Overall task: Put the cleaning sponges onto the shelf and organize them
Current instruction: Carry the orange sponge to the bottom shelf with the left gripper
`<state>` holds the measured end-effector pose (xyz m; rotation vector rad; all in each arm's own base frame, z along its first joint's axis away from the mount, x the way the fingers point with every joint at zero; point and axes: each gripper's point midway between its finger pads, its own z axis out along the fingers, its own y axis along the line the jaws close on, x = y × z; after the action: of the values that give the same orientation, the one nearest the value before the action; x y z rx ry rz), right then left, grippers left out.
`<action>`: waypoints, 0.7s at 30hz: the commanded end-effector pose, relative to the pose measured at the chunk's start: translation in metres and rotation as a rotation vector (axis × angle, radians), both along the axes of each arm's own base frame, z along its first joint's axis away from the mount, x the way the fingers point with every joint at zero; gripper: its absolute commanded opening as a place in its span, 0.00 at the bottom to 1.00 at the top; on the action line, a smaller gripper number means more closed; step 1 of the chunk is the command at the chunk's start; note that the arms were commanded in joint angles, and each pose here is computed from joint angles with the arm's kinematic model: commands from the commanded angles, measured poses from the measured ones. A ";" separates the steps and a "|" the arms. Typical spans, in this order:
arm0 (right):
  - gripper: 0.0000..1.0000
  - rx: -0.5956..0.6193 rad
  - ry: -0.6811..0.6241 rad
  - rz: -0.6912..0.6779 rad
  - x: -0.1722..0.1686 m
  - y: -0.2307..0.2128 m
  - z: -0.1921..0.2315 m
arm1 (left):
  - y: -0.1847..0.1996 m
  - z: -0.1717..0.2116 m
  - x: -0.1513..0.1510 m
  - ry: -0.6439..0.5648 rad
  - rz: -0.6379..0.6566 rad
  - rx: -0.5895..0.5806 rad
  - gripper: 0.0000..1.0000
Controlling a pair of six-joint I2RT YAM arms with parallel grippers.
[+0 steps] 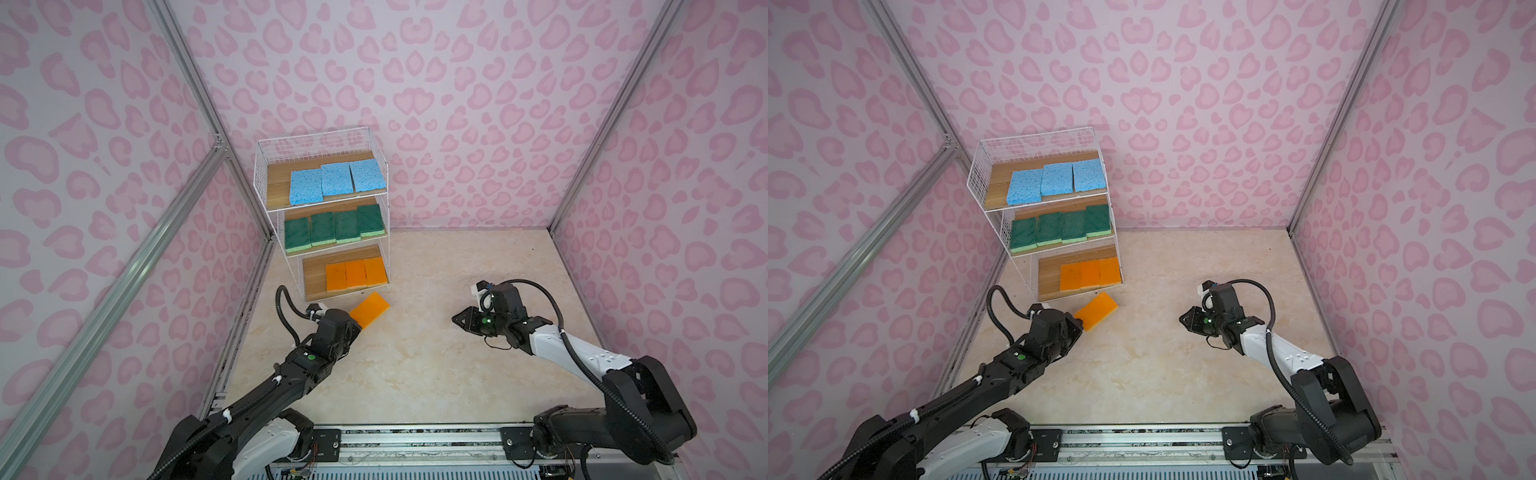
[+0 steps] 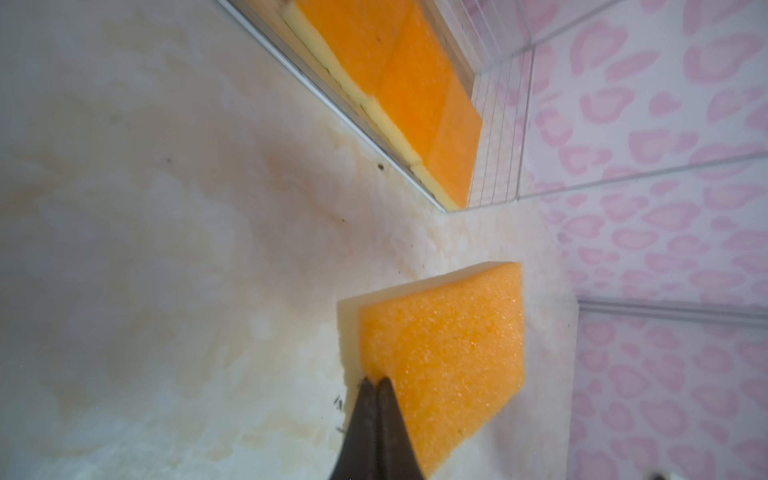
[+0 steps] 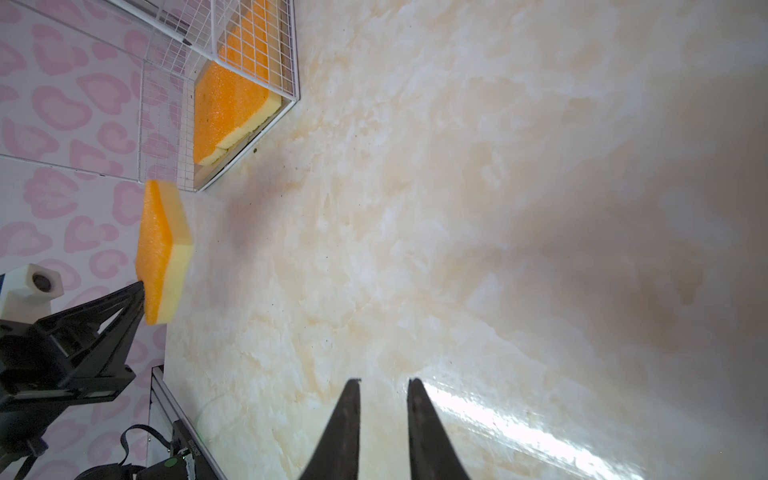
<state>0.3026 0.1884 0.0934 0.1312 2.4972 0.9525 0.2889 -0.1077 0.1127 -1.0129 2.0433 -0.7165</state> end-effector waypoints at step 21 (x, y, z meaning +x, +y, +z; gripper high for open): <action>0.22 0.035 0.007 0.026 0.009 0.010 -0.011 | 0.122 0.020 0.051 -0.097 0.718 -0.216 0.03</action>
<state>0.3086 0.1961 0.0820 0.1346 2.5104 0.9953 0.3288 0.0087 0.1248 -1.6363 1.4766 -0.5537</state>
